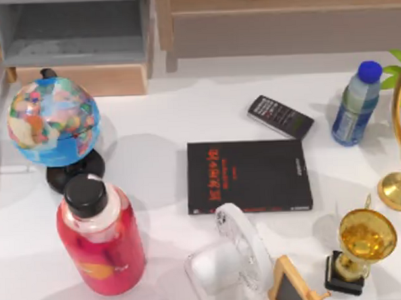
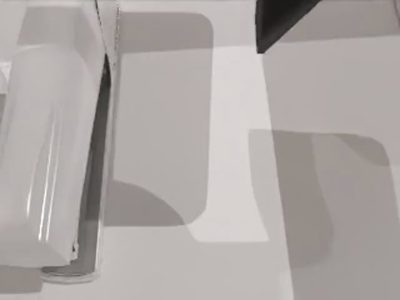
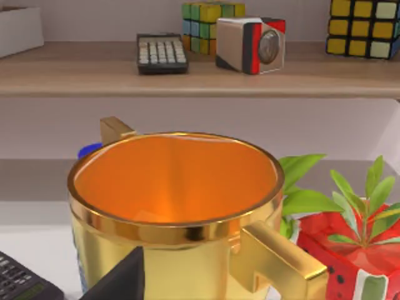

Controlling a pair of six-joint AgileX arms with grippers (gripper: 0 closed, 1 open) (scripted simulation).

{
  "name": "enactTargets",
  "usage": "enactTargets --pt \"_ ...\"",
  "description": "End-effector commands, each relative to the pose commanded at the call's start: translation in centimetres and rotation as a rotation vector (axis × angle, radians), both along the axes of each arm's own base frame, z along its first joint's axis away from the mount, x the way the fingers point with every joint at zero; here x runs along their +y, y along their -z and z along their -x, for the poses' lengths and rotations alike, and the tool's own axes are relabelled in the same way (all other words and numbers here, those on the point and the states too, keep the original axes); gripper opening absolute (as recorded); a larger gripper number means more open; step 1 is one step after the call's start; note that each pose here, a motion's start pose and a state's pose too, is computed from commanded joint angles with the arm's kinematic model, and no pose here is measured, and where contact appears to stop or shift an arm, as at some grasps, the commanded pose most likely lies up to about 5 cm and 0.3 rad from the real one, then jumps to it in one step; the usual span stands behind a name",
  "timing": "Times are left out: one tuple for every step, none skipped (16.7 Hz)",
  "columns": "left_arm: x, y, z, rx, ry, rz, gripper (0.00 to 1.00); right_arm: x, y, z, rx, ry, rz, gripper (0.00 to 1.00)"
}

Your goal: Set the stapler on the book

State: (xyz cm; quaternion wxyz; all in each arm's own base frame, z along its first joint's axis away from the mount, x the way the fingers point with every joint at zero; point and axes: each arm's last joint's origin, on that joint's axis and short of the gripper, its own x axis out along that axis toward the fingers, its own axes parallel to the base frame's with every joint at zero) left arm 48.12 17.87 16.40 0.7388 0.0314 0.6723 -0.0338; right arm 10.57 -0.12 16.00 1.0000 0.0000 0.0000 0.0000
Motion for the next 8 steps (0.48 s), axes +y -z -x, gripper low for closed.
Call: enactTargets --pt "0.0 0.4 0.0 0.000 -0.001 0.000 1.00 0.0 0.0 0.0 0.000 0.000 0.000 1.00" --pt "0.0 0.7 0.0 -0.001 -0.002 0.000 1.00 0.0 0.0 0.0 0.000 0.000 0.000 1.00" --pt "0.0 1.1 0.0 -0.002 -0.002 -0.001 1.00 0.0 0.0 0.0 0.000 0.000 0.000 1.00" --pt "0.0 1.4 -0.1 -0.003 -0.003 -0.002 1.00 0.0 0.0 0.0 0.000 0.000 0.000 1.00" --pt "0.0 1.6 -0.2 -0.005 -0.003 -0.002 1.00 0.0 0.0 0.0 0.000 0.000 0.000 1.00" --pt "-0.1 1.9 -0.3 -0.006 -0.004 -0.002 1.00 0.0 0.0 0.0 0.000 0.000 0.000 1.00" --pt "-0.2 2.1 -0.4 -0.008 -0.005 -0.002 1.00 0.0 0.0 0.0 0.000 0.000 0.000 1.00" --pt "-0.2 2.3 -0.6 -0.009 -0.005 -0.002 1.00 0.0 0.0 0.0 0.000 0.000 0.000 1.00"
